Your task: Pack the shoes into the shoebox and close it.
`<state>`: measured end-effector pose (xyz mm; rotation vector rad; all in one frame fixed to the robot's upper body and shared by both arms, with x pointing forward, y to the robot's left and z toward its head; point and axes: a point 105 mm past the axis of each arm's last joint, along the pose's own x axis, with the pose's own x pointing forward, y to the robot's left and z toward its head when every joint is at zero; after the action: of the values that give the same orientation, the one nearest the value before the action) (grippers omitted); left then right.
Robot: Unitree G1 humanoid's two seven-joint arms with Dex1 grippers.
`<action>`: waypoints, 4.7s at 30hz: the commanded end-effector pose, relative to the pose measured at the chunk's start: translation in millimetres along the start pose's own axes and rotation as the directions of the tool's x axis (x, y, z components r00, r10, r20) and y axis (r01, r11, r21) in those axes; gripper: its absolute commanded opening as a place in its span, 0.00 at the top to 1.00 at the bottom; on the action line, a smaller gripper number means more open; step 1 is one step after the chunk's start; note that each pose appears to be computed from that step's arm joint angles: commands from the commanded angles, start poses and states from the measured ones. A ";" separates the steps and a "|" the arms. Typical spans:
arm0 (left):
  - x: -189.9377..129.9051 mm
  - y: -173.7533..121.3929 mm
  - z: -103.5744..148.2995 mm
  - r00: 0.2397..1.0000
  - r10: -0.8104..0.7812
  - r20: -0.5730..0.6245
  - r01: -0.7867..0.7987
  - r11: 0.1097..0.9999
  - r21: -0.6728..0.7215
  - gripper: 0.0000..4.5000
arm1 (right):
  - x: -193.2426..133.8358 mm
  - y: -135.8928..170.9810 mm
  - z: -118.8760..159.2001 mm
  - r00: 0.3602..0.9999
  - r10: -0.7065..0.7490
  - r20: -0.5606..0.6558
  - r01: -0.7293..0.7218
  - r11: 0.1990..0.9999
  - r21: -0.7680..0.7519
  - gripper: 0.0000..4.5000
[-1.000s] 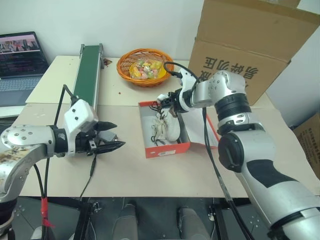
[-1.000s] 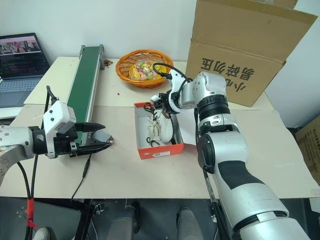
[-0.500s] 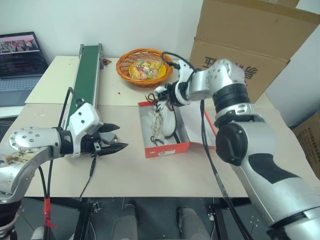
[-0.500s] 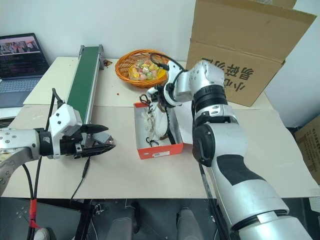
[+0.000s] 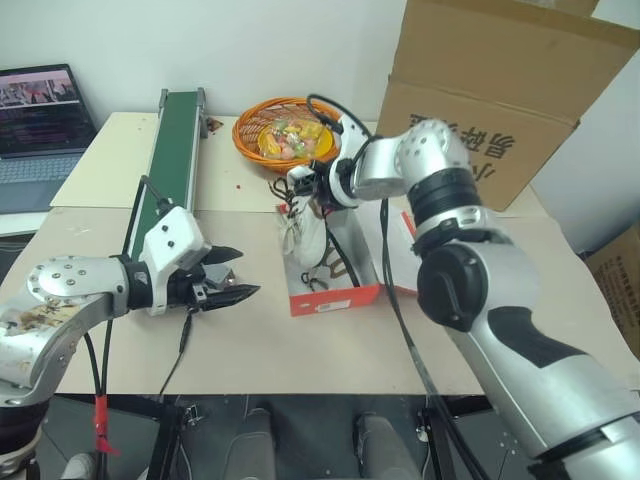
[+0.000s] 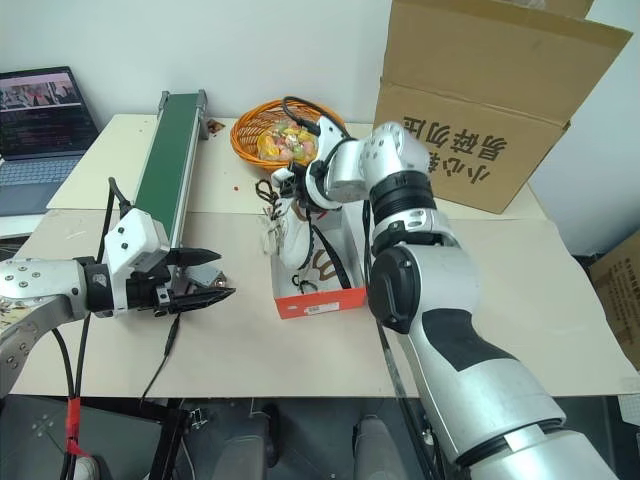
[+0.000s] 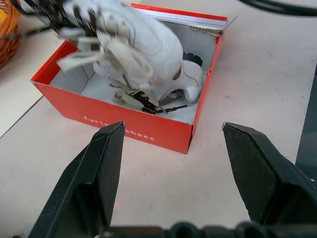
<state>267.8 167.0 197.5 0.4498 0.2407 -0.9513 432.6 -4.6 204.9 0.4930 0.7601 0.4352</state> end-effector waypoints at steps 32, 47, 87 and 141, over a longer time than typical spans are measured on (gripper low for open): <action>-9.7 3.5 19.8 0.998 0.054 0.020 -0.055 0.997 0.058 0.25 | 62.3 -22.0 -77.9 0.997 -0.046 -0.059 0.021 0.928 -0.371 0.55; -15.7 -0.8 25.0 0.998 0.060 0.007 -0.061 0.997 0.043 0.25 | 63.3 -39.3 -80.9 0.998 -0.039 -0.053 0.021 0.957 -0.290 0.01; 5.2 12.1 31.0 0.990 0.103 0.094 -0.105 0.994 0.019 0.25 | -100.1 -68.1 48.2 0.812 0.164 0.560 -0.083 0.983 -0.166 0.62; 50.0 -35.4 50.7 0.972 -0.113 0.204 0.102 0.993 0.062 0.25 | -114.7 -73.5 -95.4 0.590 0.565 0.578 -0.581 0.793 -0.182 0.99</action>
<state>272.6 94.4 205.2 0.3660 0.0914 -1.0886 311.5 -103.8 147.6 0.8683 -0.0006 0.7415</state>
